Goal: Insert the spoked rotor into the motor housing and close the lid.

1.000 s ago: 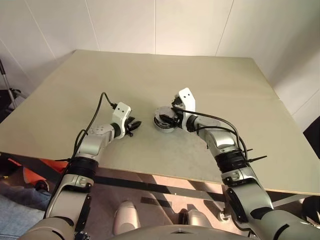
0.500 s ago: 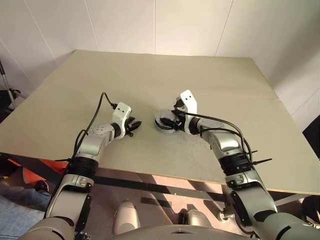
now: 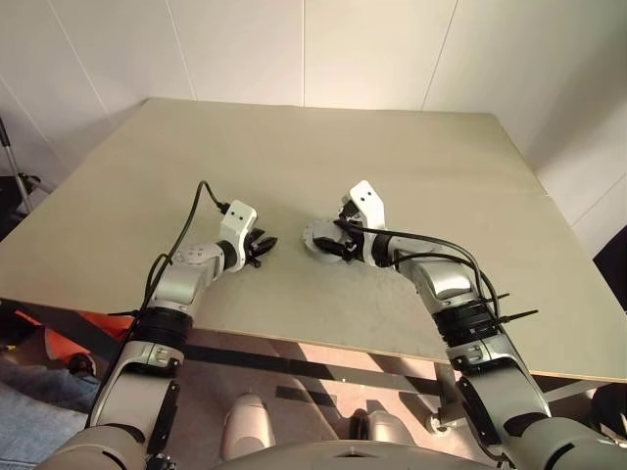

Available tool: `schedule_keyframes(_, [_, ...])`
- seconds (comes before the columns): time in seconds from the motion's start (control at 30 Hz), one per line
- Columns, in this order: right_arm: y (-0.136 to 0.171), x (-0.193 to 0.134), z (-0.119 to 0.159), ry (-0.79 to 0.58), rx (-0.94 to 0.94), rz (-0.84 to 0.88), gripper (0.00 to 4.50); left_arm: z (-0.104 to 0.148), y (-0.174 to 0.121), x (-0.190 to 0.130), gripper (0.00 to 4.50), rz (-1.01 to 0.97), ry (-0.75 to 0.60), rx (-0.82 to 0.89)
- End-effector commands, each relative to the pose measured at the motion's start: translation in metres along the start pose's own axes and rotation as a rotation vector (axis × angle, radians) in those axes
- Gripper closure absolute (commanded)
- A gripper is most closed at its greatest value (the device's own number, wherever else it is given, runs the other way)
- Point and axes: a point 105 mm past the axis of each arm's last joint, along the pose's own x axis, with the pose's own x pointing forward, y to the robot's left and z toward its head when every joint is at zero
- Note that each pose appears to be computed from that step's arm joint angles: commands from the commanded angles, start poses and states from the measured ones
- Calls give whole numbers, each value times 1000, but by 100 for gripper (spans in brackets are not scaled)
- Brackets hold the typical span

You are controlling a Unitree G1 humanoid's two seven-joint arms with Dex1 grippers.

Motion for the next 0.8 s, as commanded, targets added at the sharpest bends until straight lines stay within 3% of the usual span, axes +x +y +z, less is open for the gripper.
schedule_keyframes(0.03, [3,0,1,3,-27,10,136,16,3,-3,249,10,-49,24])
schedule_keyframes(0.23, [-11,3,2,2,12,-75,136,16,2,-2,249,6,-49,25])
schedule_keyframes(0.37, [-12,-1,15,-44,-14,-84,136,15,1,-2,249,3,-45,24])
schedule_keyframes(0.8, [-17,-3,22,-64,-11,-106,136,13,0,-1,249,1,-42,25])
